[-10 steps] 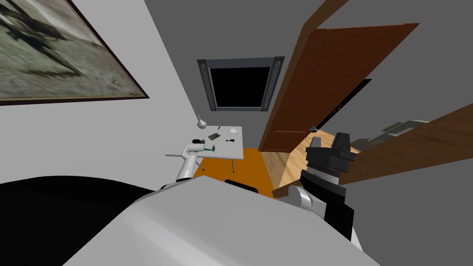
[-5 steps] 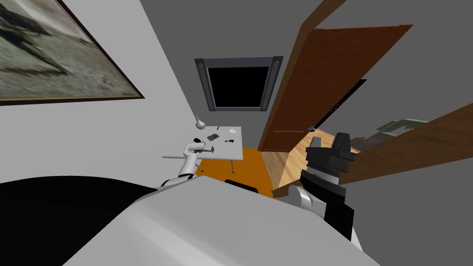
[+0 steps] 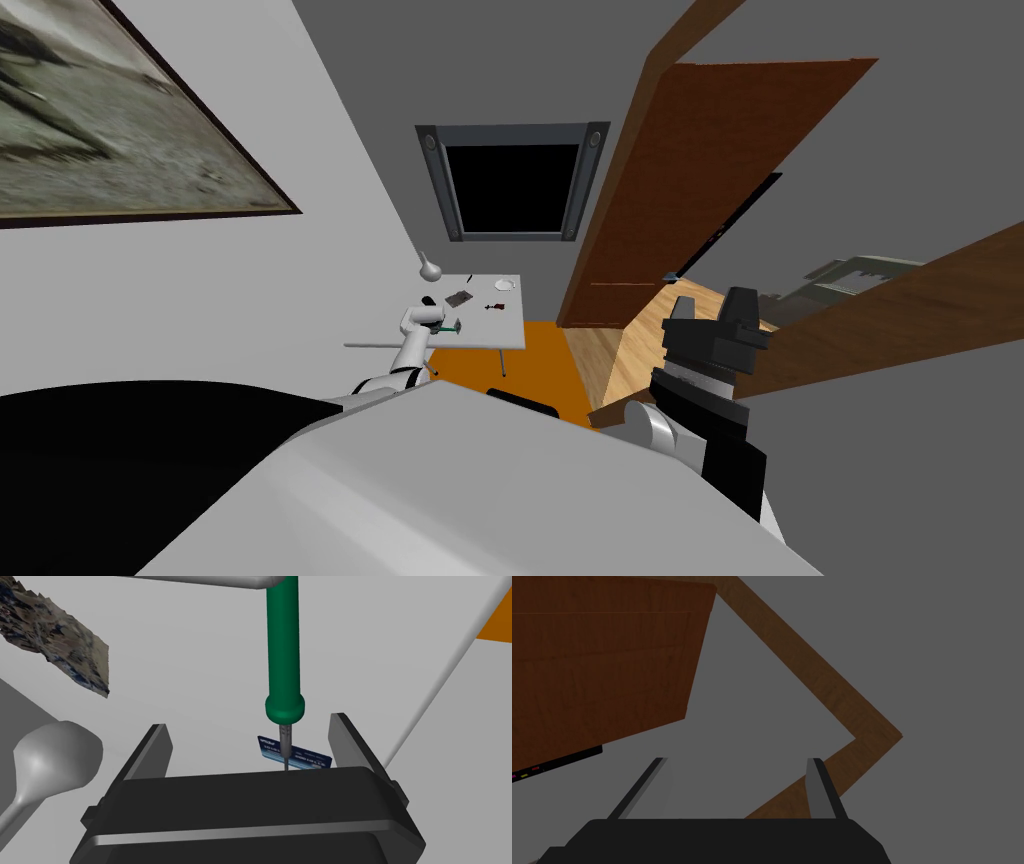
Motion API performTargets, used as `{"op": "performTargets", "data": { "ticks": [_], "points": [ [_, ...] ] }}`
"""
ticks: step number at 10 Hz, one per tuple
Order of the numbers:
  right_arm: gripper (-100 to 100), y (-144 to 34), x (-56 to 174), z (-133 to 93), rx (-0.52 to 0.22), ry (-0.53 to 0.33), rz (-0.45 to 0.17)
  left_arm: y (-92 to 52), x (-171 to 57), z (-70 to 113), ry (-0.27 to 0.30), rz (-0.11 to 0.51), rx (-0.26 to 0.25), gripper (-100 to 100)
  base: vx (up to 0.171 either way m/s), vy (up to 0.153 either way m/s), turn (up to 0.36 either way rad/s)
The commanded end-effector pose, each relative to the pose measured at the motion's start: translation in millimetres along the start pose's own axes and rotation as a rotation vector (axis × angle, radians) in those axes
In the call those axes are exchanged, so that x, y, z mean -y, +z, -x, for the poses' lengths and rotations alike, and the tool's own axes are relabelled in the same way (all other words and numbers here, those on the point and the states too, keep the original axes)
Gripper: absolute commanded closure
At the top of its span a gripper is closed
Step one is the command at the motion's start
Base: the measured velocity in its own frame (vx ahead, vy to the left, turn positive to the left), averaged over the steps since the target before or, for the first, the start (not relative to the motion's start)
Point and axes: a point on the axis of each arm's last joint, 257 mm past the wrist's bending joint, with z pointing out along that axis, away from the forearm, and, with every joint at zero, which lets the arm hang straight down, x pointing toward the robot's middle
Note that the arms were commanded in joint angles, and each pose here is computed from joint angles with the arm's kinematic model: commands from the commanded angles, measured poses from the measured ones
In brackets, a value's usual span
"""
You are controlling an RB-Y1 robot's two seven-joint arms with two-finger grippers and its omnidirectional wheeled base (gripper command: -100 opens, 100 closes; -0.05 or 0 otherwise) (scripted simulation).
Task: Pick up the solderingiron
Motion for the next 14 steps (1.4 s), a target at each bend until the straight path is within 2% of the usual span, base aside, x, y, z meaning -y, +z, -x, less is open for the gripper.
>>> {"op": "performTargets", "data": {
  "ticks": [1, 3, 4, 8, 9, 10, 11, 14],
  "points": [
    [0, 0.0, 0.0, 0.0, 0.000, 0.000, 0.000, 3.1, -12.1, -1.8, 0.001, 0.062, -0.017, -100, 0.019, 0.007, -0.029],
    [0, 0.0, 0.0, 0.0, 0.000, 0.000, 0.000, 5.1, -23.7, -3.2, 0.002, 0.135, -0.037, -100, 0.027, 0.013, -0.052],
    [0, 0.0, 0.0, 0.0, 0.000, 0.000, 0.000, 4.9, -24.8, -3.5, 0.002, 0.140, -0.038, -100, 0.019, 0.009, -0.012],
    [0, 0.0, 0.0, 0.0, 0.000, 0.000, 0.000, 3.9, -44.2, -1.3, 0.000, 0.252, -0.065, -100, 0.018, 0.002, -0.028],
    [0, 0.0, 0.0, 0.0, 0.000, 0.000, 0.000, 4.0, -39.3, -0.4, 0.000, 0.232, -0.060, -100, 0.010, 0.000, -0.007],
    [0, 0.0, 0.0, 0.0, 0.000, 0.000, 0.000, 3.9, -40.4, -0.5, 0.000, 0.237, -0.061, 0, 0.000, 0.000, 0.000],
    [0, 0.0, 0.0, 0.0, 0.000, 0.000, 0.000, 10.3, -45.8, -5.4, 0.003, 0.236, -0.062, -100, 0.020, 0.018, 0.015],
    [0, 0.0, 0.0, 0.0, 0.000, 0.000, 0.000, 19.5, -54.4, -12.7, 0.006, 0.235, -0.063, -100, 0.029, 0.031, 0.014]
  ]
}}
